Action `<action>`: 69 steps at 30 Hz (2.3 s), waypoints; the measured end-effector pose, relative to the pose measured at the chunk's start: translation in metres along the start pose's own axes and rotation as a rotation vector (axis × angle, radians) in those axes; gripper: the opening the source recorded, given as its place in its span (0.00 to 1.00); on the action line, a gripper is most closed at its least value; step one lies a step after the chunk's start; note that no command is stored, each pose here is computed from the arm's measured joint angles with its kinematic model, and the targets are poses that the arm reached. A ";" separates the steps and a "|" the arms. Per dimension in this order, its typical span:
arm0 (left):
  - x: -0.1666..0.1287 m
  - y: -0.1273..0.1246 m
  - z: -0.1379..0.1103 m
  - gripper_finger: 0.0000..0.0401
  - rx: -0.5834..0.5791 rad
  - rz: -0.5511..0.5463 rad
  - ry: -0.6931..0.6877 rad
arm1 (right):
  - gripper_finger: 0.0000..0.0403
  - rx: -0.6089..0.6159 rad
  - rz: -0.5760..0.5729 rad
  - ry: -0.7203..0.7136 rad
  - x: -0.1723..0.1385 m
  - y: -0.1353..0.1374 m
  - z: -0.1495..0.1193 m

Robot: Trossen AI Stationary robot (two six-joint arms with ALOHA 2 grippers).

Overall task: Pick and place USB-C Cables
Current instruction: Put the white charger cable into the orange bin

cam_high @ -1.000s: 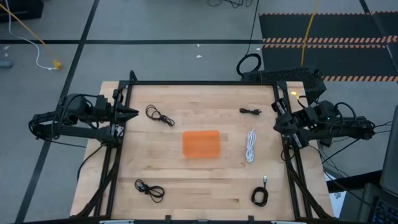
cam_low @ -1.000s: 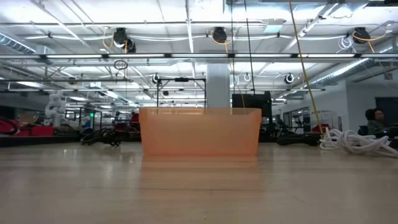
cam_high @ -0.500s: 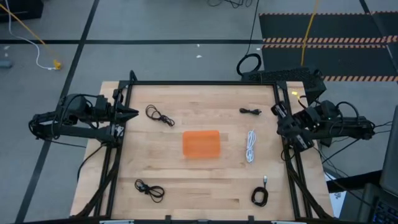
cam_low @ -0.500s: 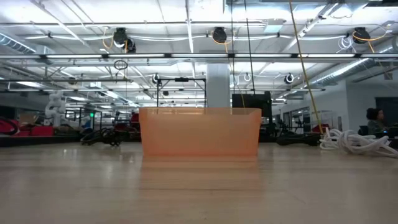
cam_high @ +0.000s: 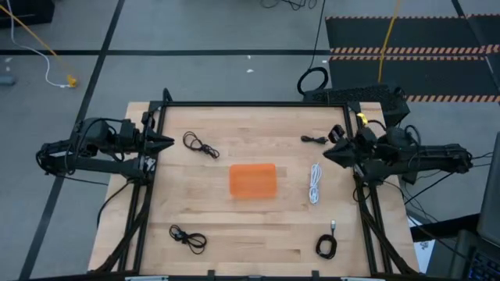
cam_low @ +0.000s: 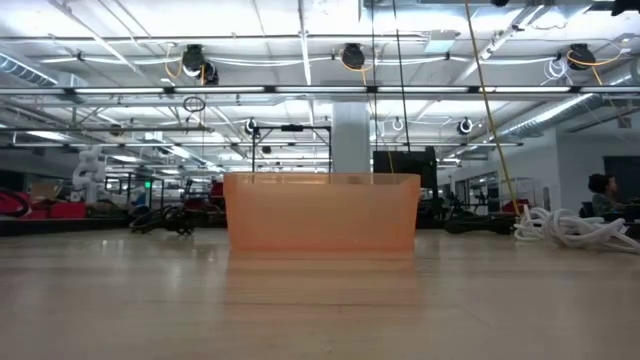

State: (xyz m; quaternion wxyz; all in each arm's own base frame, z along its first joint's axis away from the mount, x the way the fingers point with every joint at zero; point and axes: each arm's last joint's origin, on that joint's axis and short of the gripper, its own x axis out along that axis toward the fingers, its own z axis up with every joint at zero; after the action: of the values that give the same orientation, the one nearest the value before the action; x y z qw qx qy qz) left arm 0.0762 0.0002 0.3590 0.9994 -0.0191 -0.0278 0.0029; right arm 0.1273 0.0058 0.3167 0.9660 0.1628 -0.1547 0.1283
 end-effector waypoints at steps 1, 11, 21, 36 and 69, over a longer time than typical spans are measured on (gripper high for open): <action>0.000 0.000 0.000 0.10 0.000 0.000 0.000 | 0.05 0.019 -0.025 -0.005 0.001 -0.001 0.000; 0.000 0.000 0.000 0.10 0.000 0.000 0.000 | 0.05 0.077 -0.337 0.132 -0.002 -0.013 -0.013; 0.000 0.000 0.000 0.10 0.000 0.000 0.001 | 0.06 -0.032 -0.923 0.160 -0.014 -0.026 -0.012; 0.000 0.000 0.000 0.10 0.000 0.000 0.001 | 0.04 0.177 -1.289 0.314 -0.037 -0.038 -0.042; 0.000 0.000 0.000 0.10 0.000 0.000 0.001 | 0.05 1.297 -1.486 0.563 -0.018 -0.039 -0.101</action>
State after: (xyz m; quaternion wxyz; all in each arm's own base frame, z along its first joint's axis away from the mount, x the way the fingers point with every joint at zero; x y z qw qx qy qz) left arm 0.0763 0.0002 0.3588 0.9994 -0.0189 -0.0274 0.0027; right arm 0.1482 0.0019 0.2092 0.5285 0.6725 0.3169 -0.4100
